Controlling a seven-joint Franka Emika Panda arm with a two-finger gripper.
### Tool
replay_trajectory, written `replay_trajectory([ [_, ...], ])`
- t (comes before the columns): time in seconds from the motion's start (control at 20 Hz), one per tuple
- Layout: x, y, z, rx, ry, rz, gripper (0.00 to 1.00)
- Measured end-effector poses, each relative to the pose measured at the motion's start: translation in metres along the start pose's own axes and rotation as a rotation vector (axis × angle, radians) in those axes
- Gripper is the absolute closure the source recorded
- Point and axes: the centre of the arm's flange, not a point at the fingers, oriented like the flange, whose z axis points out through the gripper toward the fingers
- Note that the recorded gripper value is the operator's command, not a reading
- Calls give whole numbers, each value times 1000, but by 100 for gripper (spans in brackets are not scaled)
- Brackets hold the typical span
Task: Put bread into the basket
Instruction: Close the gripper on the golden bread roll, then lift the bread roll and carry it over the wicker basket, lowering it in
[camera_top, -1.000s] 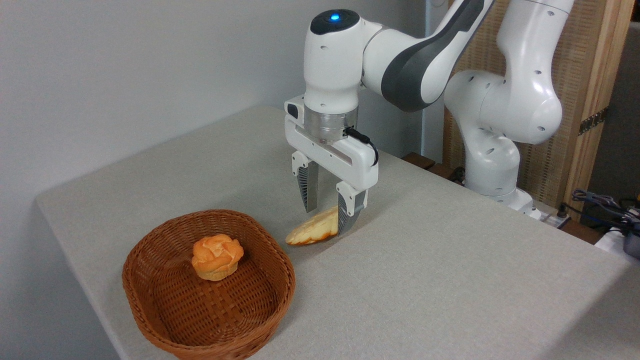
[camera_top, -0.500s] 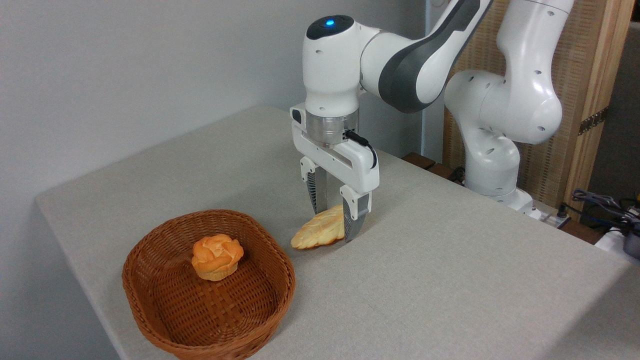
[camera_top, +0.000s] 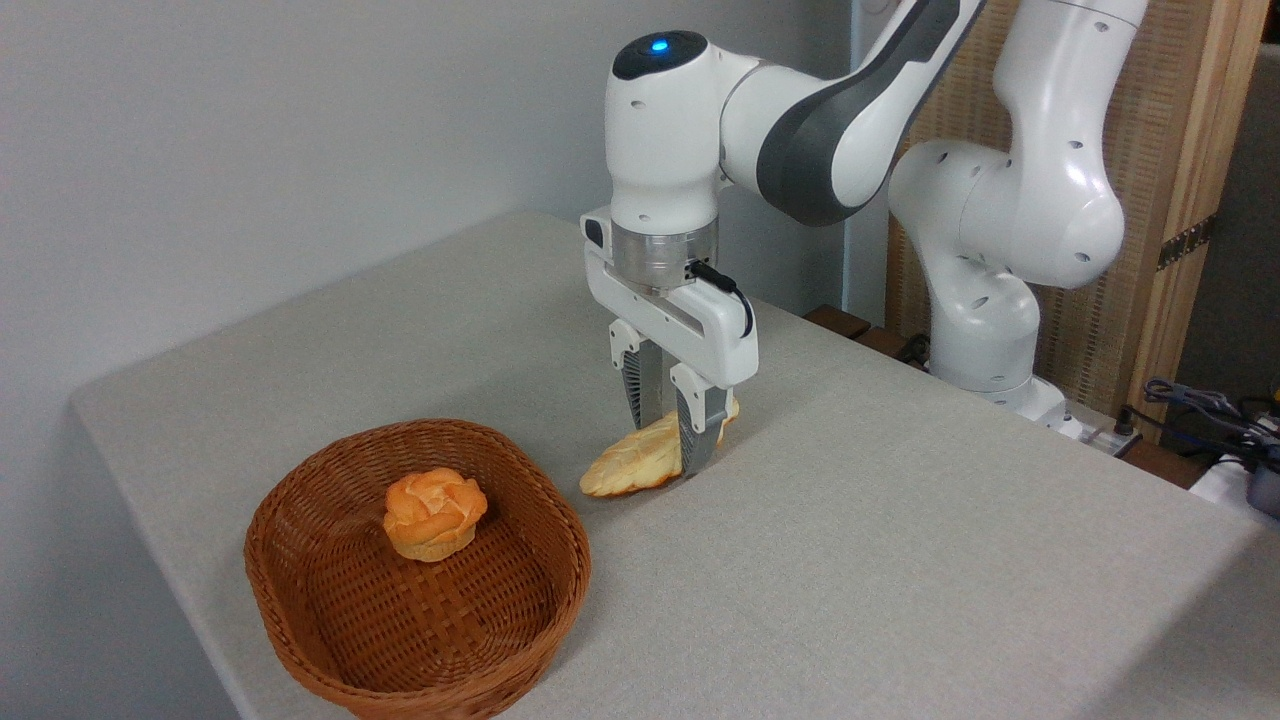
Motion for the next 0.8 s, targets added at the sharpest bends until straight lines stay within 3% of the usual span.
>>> replay_trajectory([
  [0.45,1,0,-9,-26,-26,1,53],
  [0.6,5,-2,-31,-59,-63,3,53],
  [0.8,13,-23,-82,-9,-88,17,51],
])
